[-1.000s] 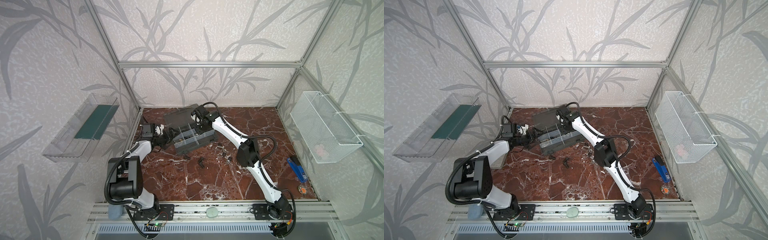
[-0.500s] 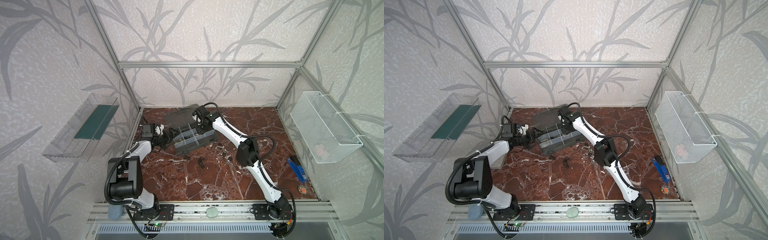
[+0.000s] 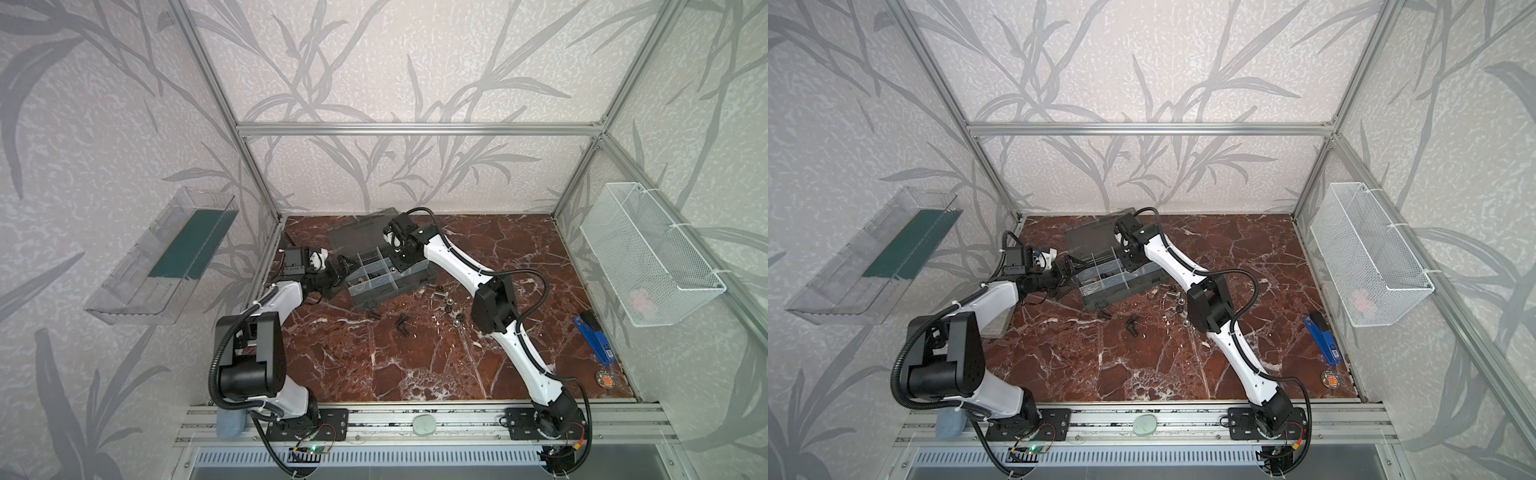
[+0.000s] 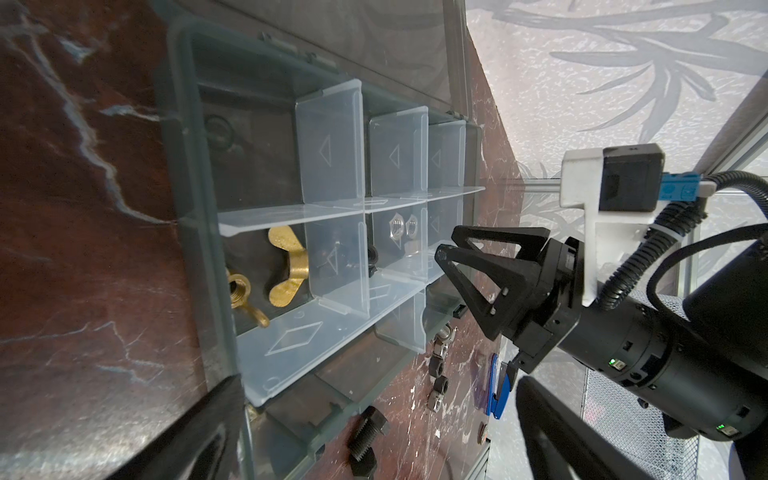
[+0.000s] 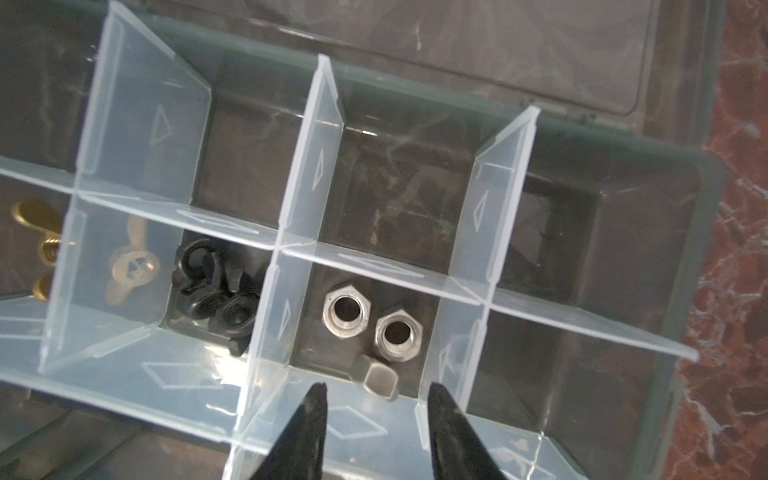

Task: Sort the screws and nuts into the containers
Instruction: 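Lower the nut into the silver nut compartment and open the right gripper, then move the right gripper back over the loose nuts on the table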

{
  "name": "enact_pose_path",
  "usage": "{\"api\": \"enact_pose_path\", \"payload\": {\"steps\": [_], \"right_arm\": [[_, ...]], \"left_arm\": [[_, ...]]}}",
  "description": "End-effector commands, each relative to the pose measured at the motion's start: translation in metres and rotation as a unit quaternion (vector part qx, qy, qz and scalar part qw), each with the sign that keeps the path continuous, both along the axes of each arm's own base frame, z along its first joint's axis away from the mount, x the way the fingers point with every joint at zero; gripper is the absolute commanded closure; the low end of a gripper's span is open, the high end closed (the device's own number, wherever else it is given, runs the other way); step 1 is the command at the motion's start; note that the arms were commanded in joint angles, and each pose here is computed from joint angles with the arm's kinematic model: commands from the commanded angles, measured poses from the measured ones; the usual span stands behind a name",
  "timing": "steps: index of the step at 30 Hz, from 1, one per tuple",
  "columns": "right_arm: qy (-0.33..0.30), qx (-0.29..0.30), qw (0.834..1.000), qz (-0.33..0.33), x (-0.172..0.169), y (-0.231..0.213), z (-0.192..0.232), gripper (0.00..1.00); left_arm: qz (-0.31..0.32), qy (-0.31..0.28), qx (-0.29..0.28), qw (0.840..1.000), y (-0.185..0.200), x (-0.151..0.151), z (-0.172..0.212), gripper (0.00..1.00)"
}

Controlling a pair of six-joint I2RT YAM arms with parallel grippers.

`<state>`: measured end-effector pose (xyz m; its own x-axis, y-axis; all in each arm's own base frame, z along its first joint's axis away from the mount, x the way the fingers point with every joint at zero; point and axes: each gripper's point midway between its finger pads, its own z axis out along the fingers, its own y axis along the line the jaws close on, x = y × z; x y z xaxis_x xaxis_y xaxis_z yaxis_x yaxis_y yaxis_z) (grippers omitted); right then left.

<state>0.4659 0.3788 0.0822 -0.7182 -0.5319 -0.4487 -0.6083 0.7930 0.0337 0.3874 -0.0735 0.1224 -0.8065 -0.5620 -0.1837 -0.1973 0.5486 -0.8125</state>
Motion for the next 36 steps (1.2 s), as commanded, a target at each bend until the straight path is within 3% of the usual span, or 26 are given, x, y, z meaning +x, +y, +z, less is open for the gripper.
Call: {"api": "enact_pose_path", "payload": {"steps": [1, 8, 13, 22, 28, 36], "right_arm": [[-0.036, 0.027, 0.999, 0.015, -0.01, -0.007, 0.073, 0.55], [-0.05, -0.003, 0.999, 0.016, -0.042, -0.048, 0.097, 0.55], [-0.031, -0.007, 0.999, -0.004, -0.075, -0.088, 0.082, 0.55], [0.061, -0.036, 0.997, -0.039, -0.143, -0.144, 0.036, 0.55], [0.109, -0.037, 0.987, -0.113, -0.165, -0.161, 0.008, 0.54], [0.155, -0.019, 0.962, -0.223, -0.178, -0.167, -0.017, 0.52]], "left_arm": [[-0.004, -0.014, -0.004, 1.0, 0.0, 0.003, 0.006, 0.01], [-0.003, -0.014, -0.006, 1.0, 0.0, 0.004, 0.005, 0.01], [-0.002, -0.014, -0.01, 1.0, -0.001, 0.006, 0.006, 0.0], [0.001, -0.012, -0.009, 1.0, 0.0, 0.008, 0.006, 0.0], [0.002, -0.011, -0.009, 1.0, -0.001, 0.008, 0.006, 0.01], [0.0, -0.009, -0.007, 1.0, -0.001, 0.006, 0.007, 0.01]]}}
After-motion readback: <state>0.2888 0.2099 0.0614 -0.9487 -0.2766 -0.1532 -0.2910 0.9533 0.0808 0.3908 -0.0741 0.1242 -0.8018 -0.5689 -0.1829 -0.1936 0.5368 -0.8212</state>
